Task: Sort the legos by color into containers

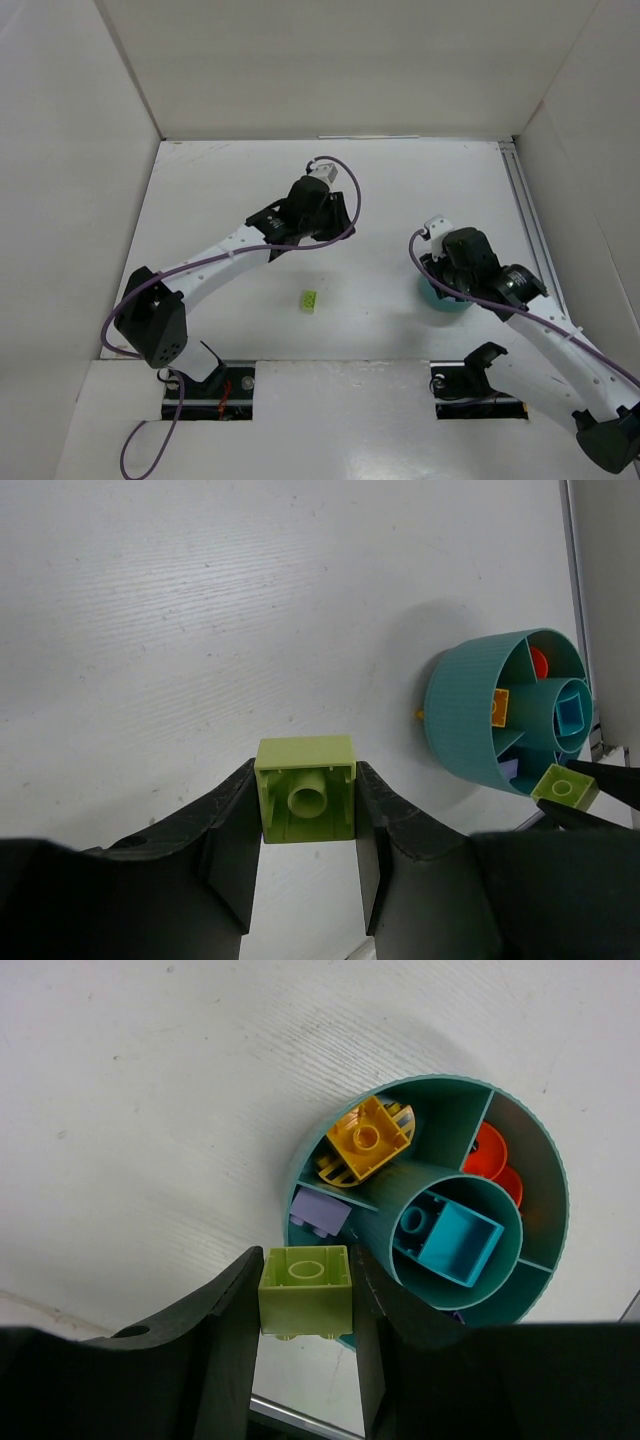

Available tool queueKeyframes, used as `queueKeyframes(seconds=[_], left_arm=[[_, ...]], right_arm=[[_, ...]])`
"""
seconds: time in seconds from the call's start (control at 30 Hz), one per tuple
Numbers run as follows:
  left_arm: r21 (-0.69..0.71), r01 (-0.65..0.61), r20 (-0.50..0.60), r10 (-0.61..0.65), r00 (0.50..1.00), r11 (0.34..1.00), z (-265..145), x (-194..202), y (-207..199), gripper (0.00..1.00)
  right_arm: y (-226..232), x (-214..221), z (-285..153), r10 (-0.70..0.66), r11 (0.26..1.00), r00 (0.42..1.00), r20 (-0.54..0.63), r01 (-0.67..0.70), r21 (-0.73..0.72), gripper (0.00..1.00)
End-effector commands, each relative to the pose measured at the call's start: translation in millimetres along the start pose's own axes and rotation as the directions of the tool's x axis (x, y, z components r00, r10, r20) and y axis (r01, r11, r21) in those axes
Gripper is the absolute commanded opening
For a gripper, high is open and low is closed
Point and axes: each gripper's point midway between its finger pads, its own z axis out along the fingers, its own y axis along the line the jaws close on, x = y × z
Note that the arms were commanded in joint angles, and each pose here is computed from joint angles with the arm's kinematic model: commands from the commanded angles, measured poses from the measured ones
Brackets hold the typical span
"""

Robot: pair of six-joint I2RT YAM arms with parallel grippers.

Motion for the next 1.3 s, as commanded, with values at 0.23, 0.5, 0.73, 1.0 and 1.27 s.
queueKeyframes(seconds=[0.23, 0.5, 0.73, 1.0, 1.27], left_arm=[[0.039, -0.025, 0.053, 0.023, 0.998, 0.999, -19, -21, -18, 0.00], [0.029, -0.035, 0.058, 0.034, 0.998, 0.999, -27, -19, -14, 0.00], [0.030, -0.035, 0.059, 0.034, 0.998, 0.999, -29, -18, -13, 0.00], [0.036, -0.036, 0.053, 0.034, 0.998, 0.999, -30, -13, -11, 0.00], [0.041, -0.036, 0.060, 0.034, 0.998, 0.998, -31, -13, -12, 0.00]], right_arm=[[10, -3, -5, 0.029, 1.000, 0.999, 0.026, -0.029, -0.010, 0.13], [9, -2, -6, 0.034, 0.999, 0.999, 0.012, -0.034, 0.028, 0.13], [38, -2, 6, 0.007, 0.997, 0.999, 0.033, -0.004, -0.082, 0.13], [40, -5, 8, -0.028, 0.997, 0.999, 0.031, 0.030, -0.066, 0.13], [33, -11, 4, -0.037, 0.999, 0.999, 0.032, 0.038, -0.027, 0.13]])
